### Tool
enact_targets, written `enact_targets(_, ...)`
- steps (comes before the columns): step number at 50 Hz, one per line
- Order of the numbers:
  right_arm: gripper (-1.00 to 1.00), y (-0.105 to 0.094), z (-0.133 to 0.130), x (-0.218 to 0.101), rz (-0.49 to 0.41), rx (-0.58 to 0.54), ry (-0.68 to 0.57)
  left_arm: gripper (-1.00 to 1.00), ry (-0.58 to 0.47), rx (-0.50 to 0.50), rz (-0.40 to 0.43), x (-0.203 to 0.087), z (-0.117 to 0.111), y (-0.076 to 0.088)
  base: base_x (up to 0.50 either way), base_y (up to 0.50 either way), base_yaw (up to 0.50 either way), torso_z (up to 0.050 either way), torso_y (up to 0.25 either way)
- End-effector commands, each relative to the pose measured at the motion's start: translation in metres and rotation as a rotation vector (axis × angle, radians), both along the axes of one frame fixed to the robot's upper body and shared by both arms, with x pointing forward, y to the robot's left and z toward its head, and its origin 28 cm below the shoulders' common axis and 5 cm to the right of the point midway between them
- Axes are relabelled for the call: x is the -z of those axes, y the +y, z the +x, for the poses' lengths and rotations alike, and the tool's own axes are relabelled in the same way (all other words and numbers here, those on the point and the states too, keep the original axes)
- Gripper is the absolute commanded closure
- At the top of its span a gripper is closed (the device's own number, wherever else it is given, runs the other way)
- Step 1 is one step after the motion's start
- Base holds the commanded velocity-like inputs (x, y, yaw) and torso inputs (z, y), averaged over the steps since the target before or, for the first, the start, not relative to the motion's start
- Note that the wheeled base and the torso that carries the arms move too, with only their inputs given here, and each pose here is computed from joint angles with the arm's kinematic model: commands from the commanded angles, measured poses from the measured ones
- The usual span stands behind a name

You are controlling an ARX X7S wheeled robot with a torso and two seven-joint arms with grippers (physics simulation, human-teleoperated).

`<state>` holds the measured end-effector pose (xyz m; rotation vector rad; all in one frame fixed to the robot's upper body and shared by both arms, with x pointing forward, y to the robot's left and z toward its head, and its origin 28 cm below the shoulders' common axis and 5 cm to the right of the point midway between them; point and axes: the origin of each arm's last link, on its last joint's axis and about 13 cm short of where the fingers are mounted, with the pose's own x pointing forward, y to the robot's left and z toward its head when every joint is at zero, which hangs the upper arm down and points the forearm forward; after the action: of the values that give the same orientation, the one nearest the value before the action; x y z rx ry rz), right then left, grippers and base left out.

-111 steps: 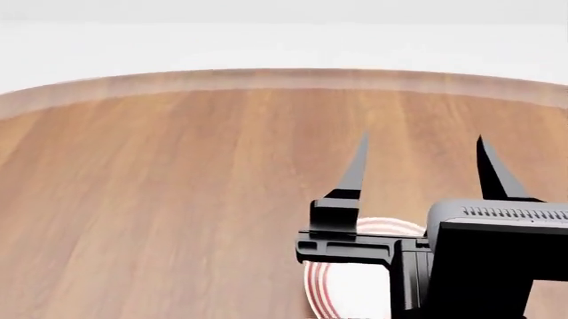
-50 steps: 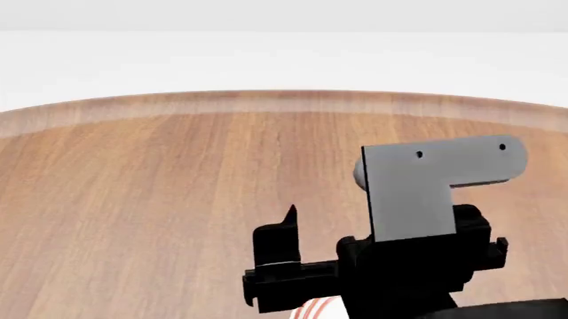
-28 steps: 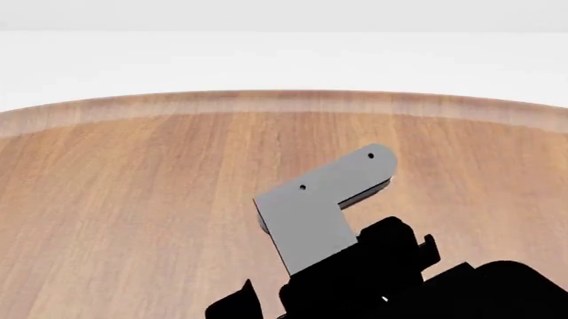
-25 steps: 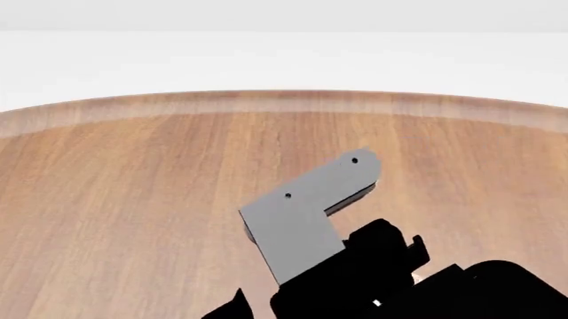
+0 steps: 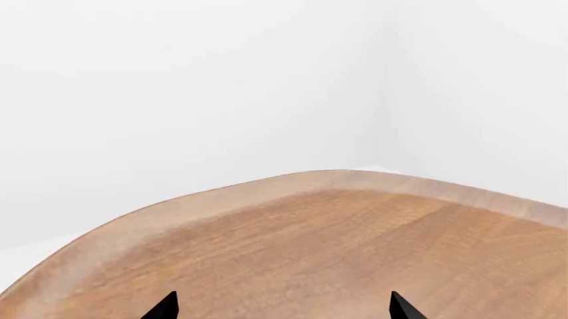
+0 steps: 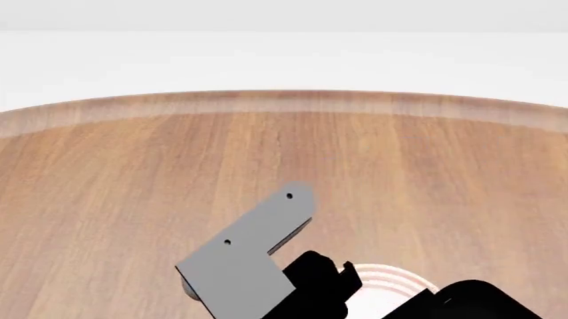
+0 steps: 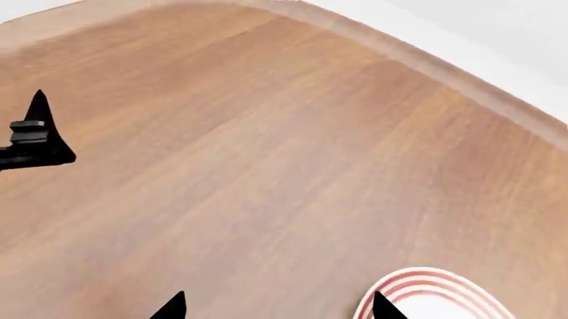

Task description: Put the chocolate pudding to the right of the plate.

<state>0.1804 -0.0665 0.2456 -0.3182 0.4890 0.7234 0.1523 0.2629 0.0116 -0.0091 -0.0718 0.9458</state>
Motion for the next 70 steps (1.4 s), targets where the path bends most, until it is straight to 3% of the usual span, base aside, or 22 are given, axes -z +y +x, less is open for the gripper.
enact_targets(1,-1.0,0.002,-0.002,0.007,0.054,-0.034,0.106,-1.0,-0.001,0.0,-0.001,0.0,0.0,0.0,0.0,0.0,0.0,0.0,0.0)
enact_targets(14,-1.0,0.005,-0.012,0.02,0.024,-0.08,0.225,-1.0,0.0,-0.002,-0.001,0.0,0.0,0.0,0.0,0.0,0.0,0.0,0.0)
enact_targets(33,-1.0,0.002,-0.011,0.039,-0.059,-0.032,0.245,-1.0,0.001,-0.001,0.0,0.0,0.0,0.0,0.0,0.0,0.0,0.0,0.0)
enact_targets(51,-1.0,0.004,-0.004,0.083,-0.152,0.017,0.27,-1.0,0.002,-0.004,-0.002,0.001,0.0,0.0,0.0,0.0,0.0,0.0,0.0)
enact_targets(70,-1.0,0.013,-0.002,0.111,-0.145,-0.052,0.306,-1.0,0.002,-0.005,-0.001,0.001,0.0,0.0,0.0,0.0,0.0,0.0,0.0)
